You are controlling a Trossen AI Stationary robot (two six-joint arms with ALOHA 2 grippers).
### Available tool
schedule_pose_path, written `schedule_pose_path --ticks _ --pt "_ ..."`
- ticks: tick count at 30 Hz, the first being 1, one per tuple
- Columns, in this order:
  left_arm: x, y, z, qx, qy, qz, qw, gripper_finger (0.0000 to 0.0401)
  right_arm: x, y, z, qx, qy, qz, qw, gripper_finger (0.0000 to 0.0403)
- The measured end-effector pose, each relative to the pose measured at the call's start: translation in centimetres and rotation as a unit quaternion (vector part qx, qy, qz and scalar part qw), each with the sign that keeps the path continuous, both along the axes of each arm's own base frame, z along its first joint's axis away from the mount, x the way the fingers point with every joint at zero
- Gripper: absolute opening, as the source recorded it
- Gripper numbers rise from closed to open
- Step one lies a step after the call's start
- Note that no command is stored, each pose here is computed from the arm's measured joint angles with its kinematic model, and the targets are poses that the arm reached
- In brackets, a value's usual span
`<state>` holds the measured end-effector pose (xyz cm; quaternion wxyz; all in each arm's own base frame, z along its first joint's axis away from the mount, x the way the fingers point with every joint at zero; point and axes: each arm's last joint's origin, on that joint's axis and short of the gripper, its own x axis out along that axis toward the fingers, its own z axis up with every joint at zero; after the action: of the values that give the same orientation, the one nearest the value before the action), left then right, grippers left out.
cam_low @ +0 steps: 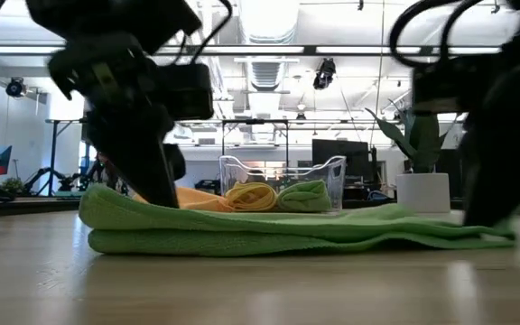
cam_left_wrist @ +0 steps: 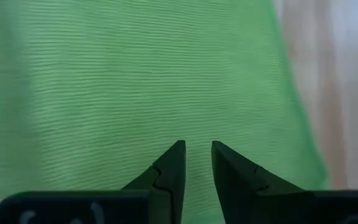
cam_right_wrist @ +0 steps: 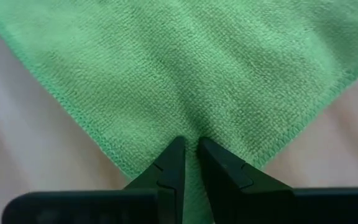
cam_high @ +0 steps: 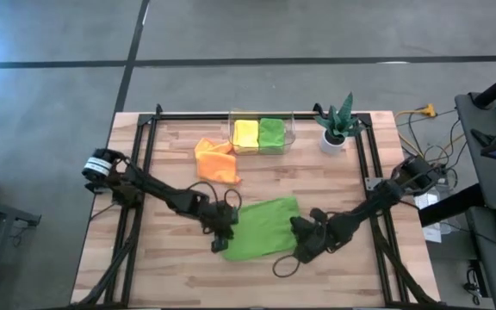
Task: Fold microfiber towels
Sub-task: Fold the green microfiber towel
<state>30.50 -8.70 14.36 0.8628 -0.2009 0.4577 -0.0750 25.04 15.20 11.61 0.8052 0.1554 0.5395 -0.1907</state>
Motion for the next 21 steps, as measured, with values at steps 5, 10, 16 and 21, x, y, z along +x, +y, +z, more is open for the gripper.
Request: schedule_pose_path --ticks 5,10,16,21 --pt "-0.7 -2.5 0.1 -0.006 0.002 0.022 1.0 0.0063 1.5 -2.7 -0.1 -0.044 0.004 0.027 0.999 0.0047" --pt "-1.0 -4.2 0.1 -0.03 0.001 0.047 0.998 0.0063 3.0 -5.7 -0.1 -0.071 0.009 0.051 0.996 0.0047" --pt "-0.5 -5.2 0.9 -0.067 -0.046 0.058 0.995 0.0063 3.0 -8.2 1.2 -0.084 0.007 0.027 0.996 0.0047" --pt "-0.5 -4.6 3.5 -0.053 -0.095 0.07 0.992 0.0063 2.7 -7.6 4.4 -0.07 -0.075 0.001 0.995 0.0043"
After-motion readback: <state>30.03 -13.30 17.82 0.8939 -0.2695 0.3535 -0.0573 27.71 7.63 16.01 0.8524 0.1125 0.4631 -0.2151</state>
